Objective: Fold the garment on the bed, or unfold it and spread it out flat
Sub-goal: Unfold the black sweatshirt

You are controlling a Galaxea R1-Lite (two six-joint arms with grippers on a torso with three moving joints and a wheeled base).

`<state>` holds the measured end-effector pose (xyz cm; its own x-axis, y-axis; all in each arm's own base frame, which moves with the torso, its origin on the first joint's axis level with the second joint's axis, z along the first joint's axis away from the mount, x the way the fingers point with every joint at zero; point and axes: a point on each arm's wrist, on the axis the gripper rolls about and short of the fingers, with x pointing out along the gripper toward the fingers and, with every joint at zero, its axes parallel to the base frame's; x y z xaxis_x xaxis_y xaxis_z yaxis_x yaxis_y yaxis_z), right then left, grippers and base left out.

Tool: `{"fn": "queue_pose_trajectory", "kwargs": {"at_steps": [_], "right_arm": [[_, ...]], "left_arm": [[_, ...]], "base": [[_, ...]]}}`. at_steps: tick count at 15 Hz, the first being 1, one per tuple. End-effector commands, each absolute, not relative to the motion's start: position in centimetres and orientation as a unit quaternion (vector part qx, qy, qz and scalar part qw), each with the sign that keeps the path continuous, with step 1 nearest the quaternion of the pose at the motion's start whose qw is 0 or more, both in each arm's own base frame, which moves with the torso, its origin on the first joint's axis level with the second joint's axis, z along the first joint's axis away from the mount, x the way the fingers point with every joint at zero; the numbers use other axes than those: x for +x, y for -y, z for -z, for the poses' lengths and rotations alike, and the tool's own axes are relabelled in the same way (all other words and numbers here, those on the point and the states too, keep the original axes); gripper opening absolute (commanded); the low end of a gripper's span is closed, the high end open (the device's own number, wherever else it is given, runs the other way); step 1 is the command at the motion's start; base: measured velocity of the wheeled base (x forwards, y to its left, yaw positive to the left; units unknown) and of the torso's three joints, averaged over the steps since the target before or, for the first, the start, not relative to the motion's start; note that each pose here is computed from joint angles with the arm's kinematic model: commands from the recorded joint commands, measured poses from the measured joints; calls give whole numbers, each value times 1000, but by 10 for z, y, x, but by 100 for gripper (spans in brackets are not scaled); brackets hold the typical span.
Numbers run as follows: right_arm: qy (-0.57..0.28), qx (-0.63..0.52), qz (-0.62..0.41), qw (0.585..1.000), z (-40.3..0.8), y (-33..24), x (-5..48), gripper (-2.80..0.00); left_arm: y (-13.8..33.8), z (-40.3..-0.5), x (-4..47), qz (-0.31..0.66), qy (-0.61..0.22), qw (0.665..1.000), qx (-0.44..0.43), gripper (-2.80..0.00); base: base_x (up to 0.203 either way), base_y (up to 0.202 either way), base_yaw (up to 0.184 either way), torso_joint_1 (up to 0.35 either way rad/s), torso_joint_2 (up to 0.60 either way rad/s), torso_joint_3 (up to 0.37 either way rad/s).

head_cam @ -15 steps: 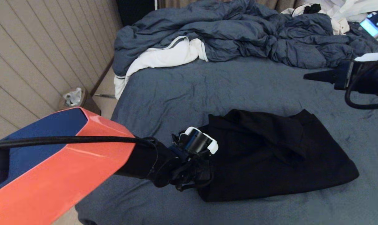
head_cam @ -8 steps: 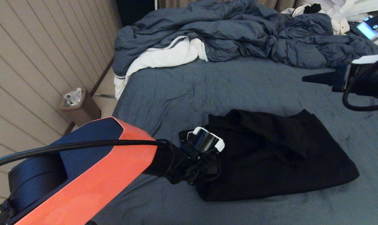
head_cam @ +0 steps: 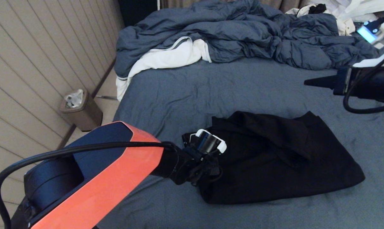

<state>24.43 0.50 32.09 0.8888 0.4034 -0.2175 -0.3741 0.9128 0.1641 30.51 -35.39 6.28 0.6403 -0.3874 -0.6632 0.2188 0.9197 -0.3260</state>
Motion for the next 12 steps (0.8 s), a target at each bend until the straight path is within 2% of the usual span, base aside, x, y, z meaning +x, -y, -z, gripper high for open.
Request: {"fn": "queue_pose_trajectory", "kwargs": {"at_steps": [1,7,12], "right_arm": [[-127,59,-202,969,-320,-5,246,-280],[-129,59,-199,970,-318,-3,249,-280],[-128,59,-196,970,-319,-2,250,-280]], "left_arm": [[347,-67,310,161,-387,901,-114,-280],[308,-99,304,142,-380,905,-126,-280],[266,-102,298,111,-389,905,-132,-280]], "base": [[0,0,0,0,0,0],[0,0,0,0,0,0],[0,0,0,0,0,0]]}}
